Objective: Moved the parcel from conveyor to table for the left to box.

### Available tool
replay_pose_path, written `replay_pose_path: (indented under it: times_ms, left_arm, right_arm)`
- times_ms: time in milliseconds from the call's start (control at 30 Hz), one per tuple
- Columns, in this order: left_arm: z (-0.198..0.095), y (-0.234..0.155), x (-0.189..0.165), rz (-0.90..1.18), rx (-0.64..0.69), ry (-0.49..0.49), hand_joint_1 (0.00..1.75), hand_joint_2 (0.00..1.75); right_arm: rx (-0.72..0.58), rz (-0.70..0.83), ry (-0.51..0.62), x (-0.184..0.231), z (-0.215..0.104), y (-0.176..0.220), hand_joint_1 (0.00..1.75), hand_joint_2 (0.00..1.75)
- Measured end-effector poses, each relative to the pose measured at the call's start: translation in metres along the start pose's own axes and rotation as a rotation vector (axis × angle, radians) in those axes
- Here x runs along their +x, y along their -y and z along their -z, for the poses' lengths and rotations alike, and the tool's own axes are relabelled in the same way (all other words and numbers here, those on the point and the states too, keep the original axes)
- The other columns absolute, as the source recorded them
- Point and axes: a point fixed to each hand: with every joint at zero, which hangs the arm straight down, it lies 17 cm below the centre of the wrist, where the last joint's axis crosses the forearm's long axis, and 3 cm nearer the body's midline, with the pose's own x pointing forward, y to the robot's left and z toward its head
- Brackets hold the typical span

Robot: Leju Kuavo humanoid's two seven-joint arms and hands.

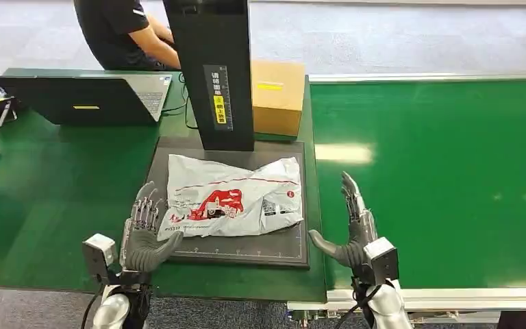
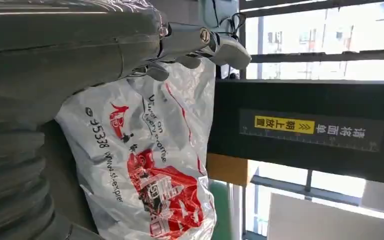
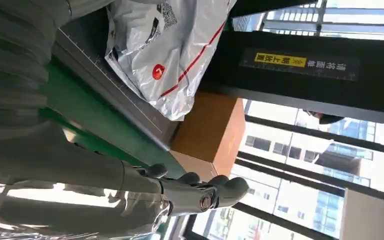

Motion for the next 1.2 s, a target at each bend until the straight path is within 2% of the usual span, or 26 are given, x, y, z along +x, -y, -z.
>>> replay_pose_path:
  times_ms: [400,1200]
  left_arm:
    - [0.000,0.001,0.004,0.002,-0.009,0.023,0.00,1.75]
    - [0.005,0.000,0.010,-0.004,-0.006,0.049,0.00,1.75]
  right_arm:
    - [0.006,0.009,-0.014,-0.003,-0.012,0.002,0.00,1.75]
    - [0.012,0.011,-0.017,-0.004,-0.013,0.000,0.00,1.75]
